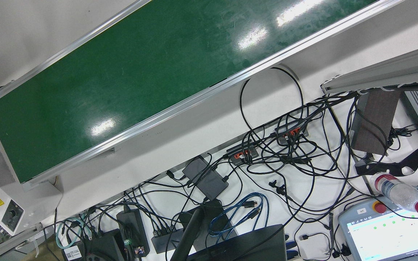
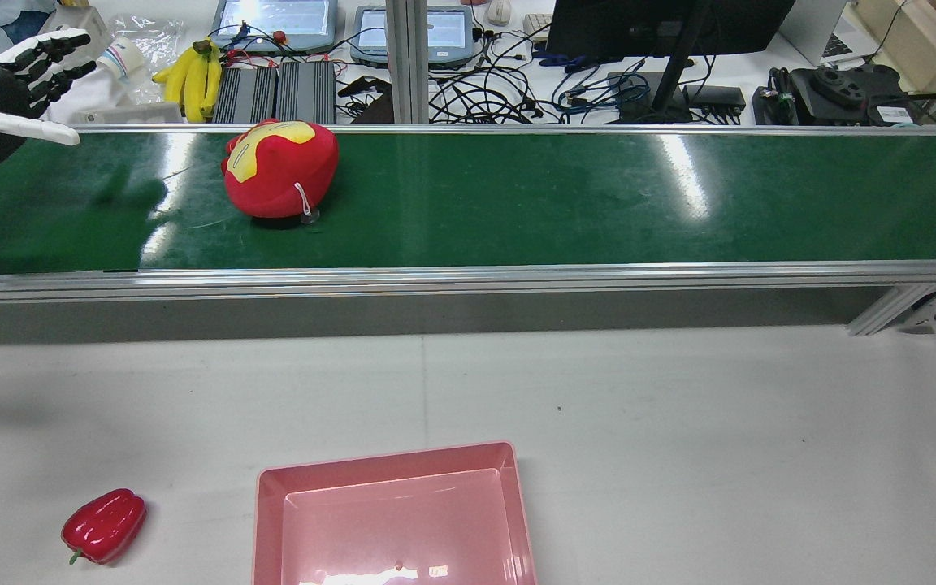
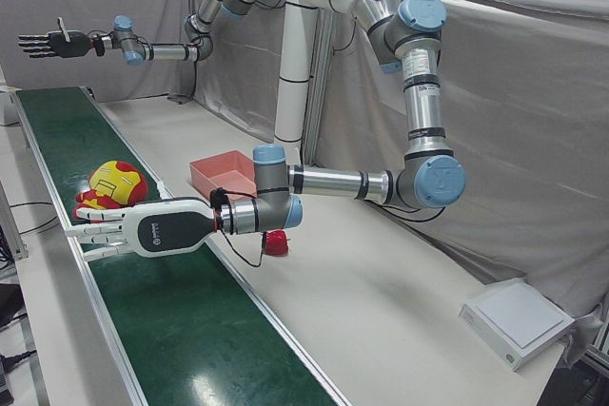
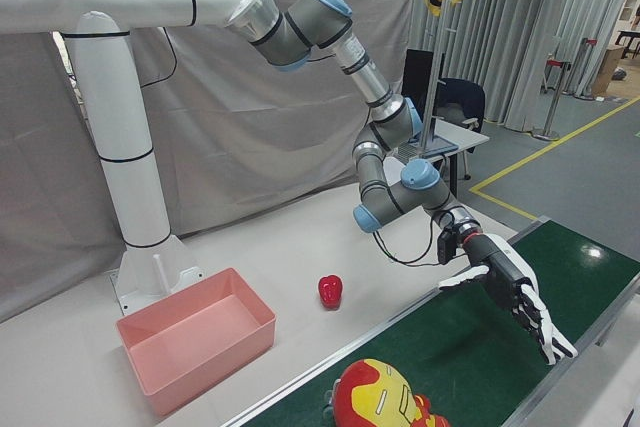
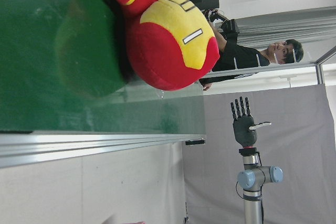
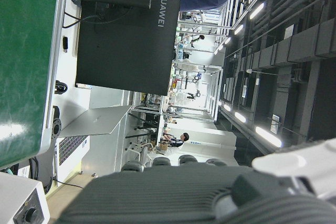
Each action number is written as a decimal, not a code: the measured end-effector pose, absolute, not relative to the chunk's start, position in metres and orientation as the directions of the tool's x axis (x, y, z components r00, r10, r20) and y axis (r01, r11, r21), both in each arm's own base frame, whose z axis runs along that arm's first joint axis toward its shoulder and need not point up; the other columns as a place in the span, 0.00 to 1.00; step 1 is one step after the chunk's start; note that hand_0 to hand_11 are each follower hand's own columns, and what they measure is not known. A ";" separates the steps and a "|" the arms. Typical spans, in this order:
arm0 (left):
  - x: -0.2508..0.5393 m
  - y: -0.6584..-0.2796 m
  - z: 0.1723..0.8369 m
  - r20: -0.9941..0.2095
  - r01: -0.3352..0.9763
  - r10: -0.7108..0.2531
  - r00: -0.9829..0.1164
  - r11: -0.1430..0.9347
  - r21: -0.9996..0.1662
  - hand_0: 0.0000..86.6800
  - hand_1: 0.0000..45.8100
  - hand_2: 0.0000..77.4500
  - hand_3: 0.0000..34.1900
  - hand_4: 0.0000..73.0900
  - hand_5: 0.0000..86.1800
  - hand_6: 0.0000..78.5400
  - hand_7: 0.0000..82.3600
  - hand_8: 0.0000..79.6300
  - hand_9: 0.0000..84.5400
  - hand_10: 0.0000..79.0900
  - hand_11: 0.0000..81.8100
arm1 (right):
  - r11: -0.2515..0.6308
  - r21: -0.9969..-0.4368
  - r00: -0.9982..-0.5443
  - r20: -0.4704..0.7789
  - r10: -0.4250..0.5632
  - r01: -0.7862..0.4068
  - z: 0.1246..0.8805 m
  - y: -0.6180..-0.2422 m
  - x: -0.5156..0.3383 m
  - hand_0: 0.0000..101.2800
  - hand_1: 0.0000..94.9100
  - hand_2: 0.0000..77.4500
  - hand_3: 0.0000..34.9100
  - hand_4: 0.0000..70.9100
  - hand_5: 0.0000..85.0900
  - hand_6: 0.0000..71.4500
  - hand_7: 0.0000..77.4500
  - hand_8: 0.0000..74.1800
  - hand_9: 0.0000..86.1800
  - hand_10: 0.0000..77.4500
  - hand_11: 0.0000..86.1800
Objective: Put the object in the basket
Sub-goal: 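Reach the left hand to the red plush and close fingers around it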
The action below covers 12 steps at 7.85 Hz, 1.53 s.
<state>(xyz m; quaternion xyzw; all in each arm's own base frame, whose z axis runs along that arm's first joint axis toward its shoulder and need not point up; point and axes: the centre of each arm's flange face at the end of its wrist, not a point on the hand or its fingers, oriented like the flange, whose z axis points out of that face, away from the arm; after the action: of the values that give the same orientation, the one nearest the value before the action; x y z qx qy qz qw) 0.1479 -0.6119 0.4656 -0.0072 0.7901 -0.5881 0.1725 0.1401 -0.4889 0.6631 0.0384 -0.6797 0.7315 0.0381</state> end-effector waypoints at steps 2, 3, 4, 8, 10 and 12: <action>0.147 -0.606 0.447 -0.339 0.263 -0.188 -0.922 0.337 -0.904 0.72 0.40 0.01 0.00 0.12 0.22 0.04 0.03 0.10 0.15 0.00 0.01 | -0.073 -0.991 -0.994 0.108 0.004 -0.108 0.663 -0.489 0.140 0.00 0.00 0.01 0.00 0.00 0.00 0.00 0.01 0.00 0.00 0.00 0.00; 0.148 -0.603 0.440 -0.381 0.304 -0.178 -0.907 0.347 -0.887 0.72 0.40 0.01 0.00 0.12 0.23 0.04 0.03 0.10 0.15 0.00 0.01 | -0.073 -0.991 -0.994 0.108 0.003 -0.108 0.663 -0.489 0.140 0.00 0.00 0.01 0.00 0.00 0.00 0.00 0.01 0.00 0.00 0.00 0.00; 0.155 -0.600 0.436 -0.415 0.336 -0.177 -0.893 0.353 -0.873 0.72 0.43 0.01 0.00 0.14 0.23 0.04 0.03 0.10 0.15 0.00 0.01 | -0.073 -0.991 -0.994 0.108 0.003 -0.108 0.663 -0.489 0.141 0.00 0.00 0.01 0.00 0.00 0.00 0.00 0.01 0.00 0.00 0.00 0.00; 0.171 -0.603 0.415 -0.539 0.457 -0.151 -0.829 0.373 -0.807 0.72 0.31 0.01 0.00 0.10 0.18 0.04 0.03 0.10 0.15 0.00 0.01 | -0.073 -0.991 -0.994 0.108 0.003 -0.108 0.663 -0.489 0.141 0.00 0.00 0.01 0.00 0.00 0.00 0.00 0.01 0.00 0.00 0.00 0.00; 0.174 -0.604 0.408 -0.586 0.504 -0.137 -0.799 0.379 -0.776 0.72 0.31 0.01 0.00 0.07 0.18 0.04 0.03 0.10 0.15 0.00 0.01 | -0.073 -0.991 -0.994 0.108 0.003 -0.108 0.663 -0.489 0.141 0.00 0.00 0.01 0.00 0.00 0.00 0.00 0.01 0.00 0.00 0.00 0.00; 0.178 -0.605 0.403 -0.627 0.545 -0.123 -0.769 0.385 -0.745 0.72 0.33 0.01 0.01 0.08 0.18 0.04 0.03 0.10 0.16 0.00 0.01 | -0.073 -0.991 -0.994 0.108 0.003 -0.108 0.663 -0.489 0.140 0.00 0.00 0.01 0.00 0.00 0.00 0.00 0.01 0.00 0.00 0.00 0.00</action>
<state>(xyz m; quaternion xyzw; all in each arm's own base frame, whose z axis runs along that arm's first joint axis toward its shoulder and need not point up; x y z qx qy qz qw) 0.1781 -0.6046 0.4026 0.1366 0.7719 -0.5374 0.3109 0.1404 -0.4888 0.6630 0.0386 -0.6798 0.7314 0.0379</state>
